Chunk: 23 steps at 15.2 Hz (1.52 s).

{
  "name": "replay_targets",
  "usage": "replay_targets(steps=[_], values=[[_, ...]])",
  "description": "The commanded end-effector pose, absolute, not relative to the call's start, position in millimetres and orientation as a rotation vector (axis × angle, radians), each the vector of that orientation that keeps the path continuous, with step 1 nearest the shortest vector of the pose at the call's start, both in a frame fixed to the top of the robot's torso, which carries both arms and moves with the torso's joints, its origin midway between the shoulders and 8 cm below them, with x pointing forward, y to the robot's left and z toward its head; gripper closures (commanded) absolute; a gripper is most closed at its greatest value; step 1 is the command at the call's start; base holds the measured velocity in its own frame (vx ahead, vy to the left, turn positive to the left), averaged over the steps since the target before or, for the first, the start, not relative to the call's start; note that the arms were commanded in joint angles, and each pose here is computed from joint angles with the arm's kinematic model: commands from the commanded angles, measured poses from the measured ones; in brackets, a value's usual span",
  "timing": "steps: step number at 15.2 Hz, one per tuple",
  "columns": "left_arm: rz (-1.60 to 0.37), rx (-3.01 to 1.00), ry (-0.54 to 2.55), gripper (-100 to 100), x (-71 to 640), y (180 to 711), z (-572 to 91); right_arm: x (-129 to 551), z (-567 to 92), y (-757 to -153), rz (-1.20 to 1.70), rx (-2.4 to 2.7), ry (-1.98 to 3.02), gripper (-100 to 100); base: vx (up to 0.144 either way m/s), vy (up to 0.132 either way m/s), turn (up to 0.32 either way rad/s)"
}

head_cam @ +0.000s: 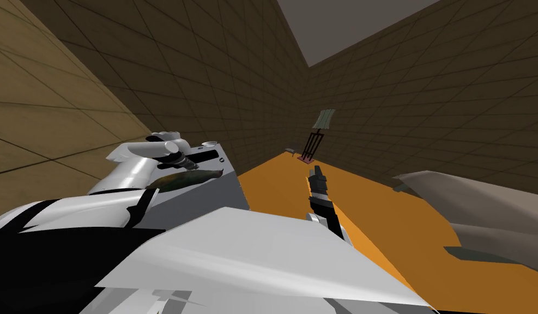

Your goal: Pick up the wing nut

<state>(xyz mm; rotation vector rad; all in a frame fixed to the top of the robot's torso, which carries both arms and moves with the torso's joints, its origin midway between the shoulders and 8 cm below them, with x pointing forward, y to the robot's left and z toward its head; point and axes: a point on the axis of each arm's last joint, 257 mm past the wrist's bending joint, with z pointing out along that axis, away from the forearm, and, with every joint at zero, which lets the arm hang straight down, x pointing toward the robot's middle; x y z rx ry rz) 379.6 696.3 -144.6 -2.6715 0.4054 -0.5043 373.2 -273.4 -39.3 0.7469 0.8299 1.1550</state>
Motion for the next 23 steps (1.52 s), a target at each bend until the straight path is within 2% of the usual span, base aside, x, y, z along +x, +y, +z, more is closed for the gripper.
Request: replay_targets(steps=[1, 23], values=[[-0.502, -2.676, 0.407, 100, 379, 691, -144, 373, -39, -273, 1.155, 0.747, 0.83, 0, 0.032, 0.032, 0.08], [-0.526, -2.669, 0.517, 100, 376, 600, -128, 373, -39, -273, 1.155, 0.747, 0.83, 0, 0.033, 0.038, 0.058]])
